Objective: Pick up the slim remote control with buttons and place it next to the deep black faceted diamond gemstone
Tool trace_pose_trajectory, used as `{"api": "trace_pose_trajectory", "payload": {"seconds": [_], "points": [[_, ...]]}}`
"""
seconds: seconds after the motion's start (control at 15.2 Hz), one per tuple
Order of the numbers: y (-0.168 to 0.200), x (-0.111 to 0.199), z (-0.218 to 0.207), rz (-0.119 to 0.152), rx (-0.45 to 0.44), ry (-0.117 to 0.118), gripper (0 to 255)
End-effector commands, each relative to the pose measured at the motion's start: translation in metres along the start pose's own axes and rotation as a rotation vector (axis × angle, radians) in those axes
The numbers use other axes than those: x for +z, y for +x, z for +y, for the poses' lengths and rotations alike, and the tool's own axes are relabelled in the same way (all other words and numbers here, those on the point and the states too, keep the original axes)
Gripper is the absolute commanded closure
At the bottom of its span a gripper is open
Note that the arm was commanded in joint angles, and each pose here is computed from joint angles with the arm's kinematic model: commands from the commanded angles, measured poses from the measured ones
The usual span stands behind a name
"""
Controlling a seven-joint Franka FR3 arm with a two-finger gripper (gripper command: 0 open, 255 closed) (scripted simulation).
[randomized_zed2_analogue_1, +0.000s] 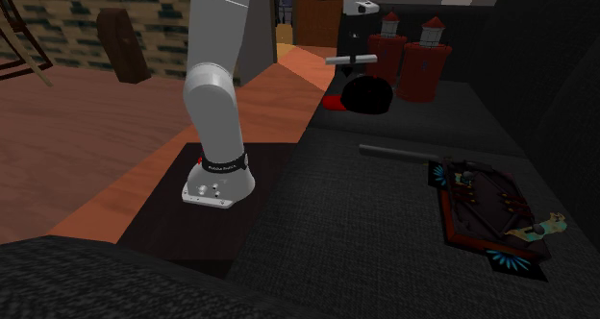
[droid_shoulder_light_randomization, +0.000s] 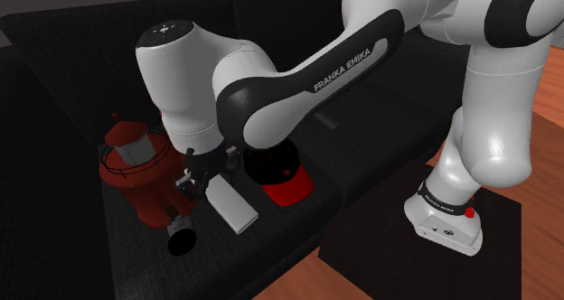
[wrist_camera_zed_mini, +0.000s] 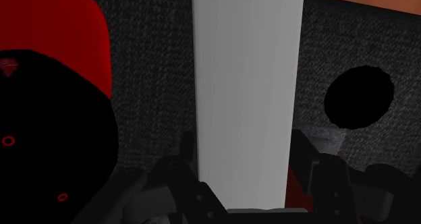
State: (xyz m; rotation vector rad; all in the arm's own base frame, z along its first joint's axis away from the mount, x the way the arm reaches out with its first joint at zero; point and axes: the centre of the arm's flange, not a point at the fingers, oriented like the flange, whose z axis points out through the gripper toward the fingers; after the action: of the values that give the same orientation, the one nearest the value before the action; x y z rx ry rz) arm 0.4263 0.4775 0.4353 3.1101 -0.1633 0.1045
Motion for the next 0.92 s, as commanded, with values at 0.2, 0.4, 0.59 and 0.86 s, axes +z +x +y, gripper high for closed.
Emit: {"api": "trace_pose_trajectory", "payload": {"seconds": [0.2,0.4,0.59,0.86], "points": [[-0.003,0.026,-0.001,0.001,0.0,0.001,255],[-0.004,0.042,-0.001,0.001,0.0,0.001,255],[-0.005,0.058,-0.001,0.001,0.0,0.001,255],[-0.006,0.073,-0.002,0.0,0.0,0.001,255]]}}
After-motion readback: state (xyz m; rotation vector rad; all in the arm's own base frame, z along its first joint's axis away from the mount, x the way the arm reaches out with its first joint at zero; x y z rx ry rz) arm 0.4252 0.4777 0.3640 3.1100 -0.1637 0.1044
